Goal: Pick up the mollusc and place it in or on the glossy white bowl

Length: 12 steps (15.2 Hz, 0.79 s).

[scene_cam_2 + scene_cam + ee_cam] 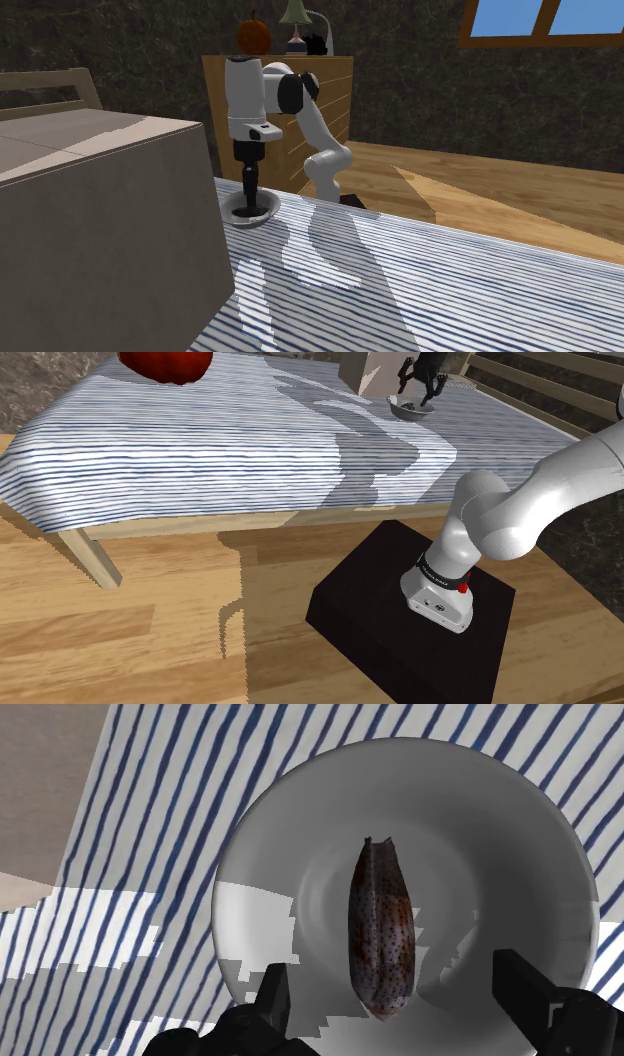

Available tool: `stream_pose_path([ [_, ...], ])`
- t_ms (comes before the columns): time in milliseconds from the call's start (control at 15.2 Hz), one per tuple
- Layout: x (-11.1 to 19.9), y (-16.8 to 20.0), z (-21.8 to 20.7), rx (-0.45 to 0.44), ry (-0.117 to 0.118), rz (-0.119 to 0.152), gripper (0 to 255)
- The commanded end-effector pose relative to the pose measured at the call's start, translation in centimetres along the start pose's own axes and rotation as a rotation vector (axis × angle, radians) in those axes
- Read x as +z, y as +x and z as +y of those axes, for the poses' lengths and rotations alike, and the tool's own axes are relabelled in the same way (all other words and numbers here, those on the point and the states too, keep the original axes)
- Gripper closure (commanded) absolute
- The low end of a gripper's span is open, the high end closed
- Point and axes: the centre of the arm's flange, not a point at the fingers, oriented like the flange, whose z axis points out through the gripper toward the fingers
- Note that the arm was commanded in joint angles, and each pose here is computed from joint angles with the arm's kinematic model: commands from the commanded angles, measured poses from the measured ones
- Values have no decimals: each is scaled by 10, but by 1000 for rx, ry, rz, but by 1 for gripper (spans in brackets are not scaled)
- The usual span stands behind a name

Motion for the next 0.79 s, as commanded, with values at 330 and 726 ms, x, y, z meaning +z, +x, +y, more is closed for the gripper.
stream_pose_path([
  [330, -50, 0, 0, 0, 0, 0, 0],
  [726, -50, 0, 0, 0, 0, 0, 0],
])
